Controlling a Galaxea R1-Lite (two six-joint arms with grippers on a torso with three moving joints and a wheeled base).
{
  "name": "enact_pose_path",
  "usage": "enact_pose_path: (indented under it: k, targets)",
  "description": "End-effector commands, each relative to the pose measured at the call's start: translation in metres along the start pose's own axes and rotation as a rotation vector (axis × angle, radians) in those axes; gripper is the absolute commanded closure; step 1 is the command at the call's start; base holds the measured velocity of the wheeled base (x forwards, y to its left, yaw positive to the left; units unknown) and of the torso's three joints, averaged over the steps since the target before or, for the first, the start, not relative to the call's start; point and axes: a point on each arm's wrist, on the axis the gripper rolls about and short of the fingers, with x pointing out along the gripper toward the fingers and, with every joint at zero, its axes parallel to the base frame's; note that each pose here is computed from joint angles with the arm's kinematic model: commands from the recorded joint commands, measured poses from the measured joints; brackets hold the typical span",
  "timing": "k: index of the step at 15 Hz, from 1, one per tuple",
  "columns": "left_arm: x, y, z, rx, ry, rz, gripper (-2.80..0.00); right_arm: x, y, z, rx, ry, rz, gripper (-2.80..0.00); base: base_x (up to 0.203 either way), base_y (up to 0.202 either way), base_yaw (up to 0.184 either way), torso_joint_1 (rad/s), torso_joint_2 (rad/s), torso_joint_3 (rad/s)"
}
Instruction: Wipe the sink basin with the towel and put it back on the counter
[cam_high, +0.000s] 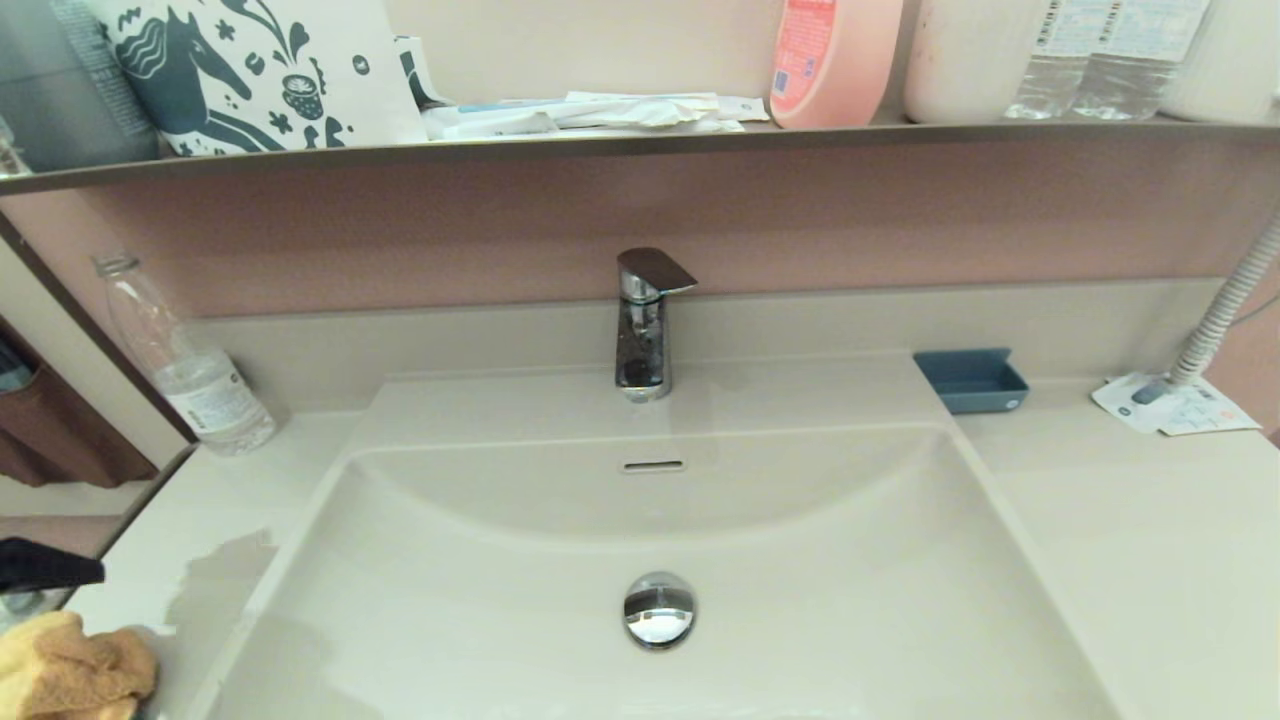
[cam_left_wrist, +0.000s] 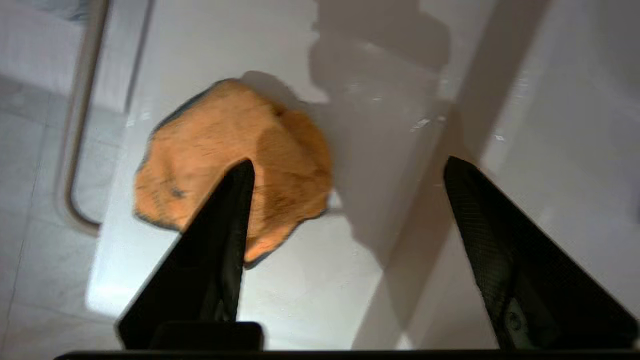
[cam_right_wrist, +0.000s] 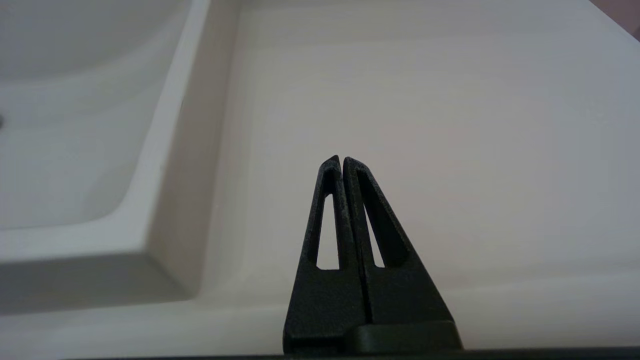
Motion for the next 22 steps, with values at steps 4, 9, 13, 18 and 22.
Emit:
enact_pose_path:
  k: [4, 9, 13, 18, 22]
  targets:
    - [-0.005, -0.032, -0.003, 0.029, -0.001, -0.142, 0.0, 0.0, 0.0, 0.0, -0.001, 0.002, 0.0, 0.0, 0.0, 0.0, 0.0, 0.0, 0.0, 0.0]
    - [-0.048, -0.052, -0.026, 0.059, -0.146, -0.363, 0.0, 0.0, 0.0, 0.0, 0.001, 0.002, 0.0, 0.0, 0.0, 0.0, 0.0, 0.0, 0.0, 0.0]
    - [-0.098, -0.048, -0.076, 0.077, -0.338, -0.493, 0.0, 0.0, 0.0, 0.0, 0.001, 0.002, 0.0, 0.0, 0.0, 0.0, 0.0, 0.0, 0.0, 0.0]
    - [-0.128, -0.03, -0.14, 0.176, -0.301, -0.675, 0.0, 0.0, 0.0, 0.0, -0.001, 0.002, 0.0, 0.0, 0.0, 0.0, 0.0, 0.0, 0.0, 0.0]
    - [-0.13, -0.01, -0.185, 0.18, -0.387, -0.675, 0.0, 0.0, 0.0, 0.0, 0.0, 0.002, 0.0, 0.0, 0.0, 0.0, 0.0, 0.0, 0.0, 0.0]
